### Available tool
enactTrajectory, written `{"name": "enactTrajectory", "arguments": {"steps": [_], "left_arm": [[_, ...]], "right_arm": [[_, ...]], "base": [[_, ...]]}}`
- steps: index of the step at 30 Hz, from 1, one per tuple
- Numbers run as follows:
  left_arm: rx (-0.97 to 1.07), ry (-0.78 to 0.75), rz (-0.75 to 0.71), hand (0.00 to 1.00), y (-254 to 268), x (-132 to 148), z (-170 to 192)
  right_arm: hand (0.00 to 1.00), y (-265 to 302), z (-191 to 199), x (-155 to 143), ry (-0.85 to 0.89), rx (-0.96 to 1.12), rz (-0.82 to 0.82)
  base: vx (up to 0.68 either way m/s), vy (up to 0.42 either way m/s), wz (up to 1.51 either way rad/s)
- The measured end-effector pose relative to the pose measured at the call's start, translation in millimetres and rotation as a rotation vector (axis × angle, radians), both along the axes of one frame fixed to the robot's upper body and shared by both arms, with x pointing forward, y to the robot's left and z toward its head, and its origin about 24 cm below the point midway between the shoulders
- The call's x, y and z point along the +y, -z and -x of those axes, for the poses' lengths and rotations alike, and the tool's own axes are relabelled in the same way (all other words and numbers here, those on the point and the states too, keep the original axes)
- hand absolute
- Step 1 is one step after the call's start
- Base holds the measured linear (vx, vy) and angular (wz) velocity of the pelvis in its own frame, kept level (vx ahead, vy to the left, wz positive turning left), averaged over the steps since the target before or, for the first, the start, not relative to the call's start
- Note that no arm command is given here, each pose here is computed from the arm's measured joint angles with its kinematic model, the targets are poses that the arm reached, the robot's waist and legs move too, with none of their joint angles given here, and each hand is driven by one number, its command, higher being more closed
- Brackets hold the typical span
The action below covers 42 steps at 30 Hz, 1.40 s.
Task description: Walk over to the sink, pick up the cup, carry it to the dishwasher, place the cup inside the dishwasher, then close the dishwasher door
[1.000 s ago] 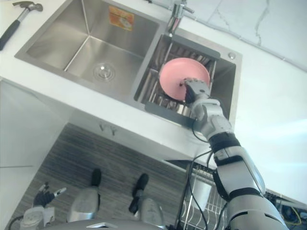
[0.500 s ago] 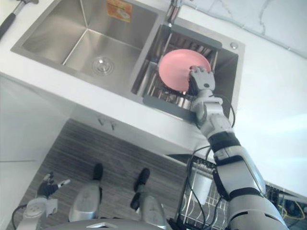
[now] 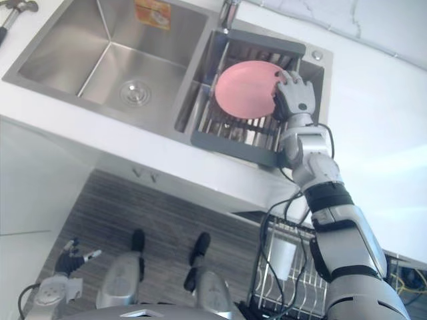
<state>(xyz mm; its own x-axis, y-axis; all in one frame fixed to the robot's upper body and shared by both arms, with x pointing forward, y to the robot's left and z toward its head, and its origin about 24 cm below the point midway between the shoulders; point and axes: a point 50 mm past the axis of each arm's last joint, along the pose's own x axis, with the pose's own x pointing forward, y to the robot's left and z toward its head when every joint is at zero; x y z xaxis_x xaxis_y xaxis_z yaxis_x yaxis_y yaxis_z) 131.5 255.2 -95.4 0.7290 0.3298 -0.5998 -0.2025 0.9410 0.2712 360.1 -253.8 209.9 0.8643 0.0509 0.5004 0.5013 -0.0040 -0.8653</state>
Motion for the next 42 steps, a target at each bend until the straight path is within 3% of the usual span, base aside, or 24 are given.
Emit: {"name": "enactTrajectory", "arguments": {"steps": [24, 42], "left_arm": [[0.026, 0.043, 0.006, 0.00, -3, -5, 3], [0.008, 0.049, 0.017, 0.00, -7, -7, -1]], "right_arm": [[0.00, 39, 9, 3, -0.108, 0.288, -0.144], [0.00, 49, 9, 11, -0.069, 0.131, -0.187]], "base": [[0.00, 0.000, 0.03], [0.00, 0.000, 0.01]]}}
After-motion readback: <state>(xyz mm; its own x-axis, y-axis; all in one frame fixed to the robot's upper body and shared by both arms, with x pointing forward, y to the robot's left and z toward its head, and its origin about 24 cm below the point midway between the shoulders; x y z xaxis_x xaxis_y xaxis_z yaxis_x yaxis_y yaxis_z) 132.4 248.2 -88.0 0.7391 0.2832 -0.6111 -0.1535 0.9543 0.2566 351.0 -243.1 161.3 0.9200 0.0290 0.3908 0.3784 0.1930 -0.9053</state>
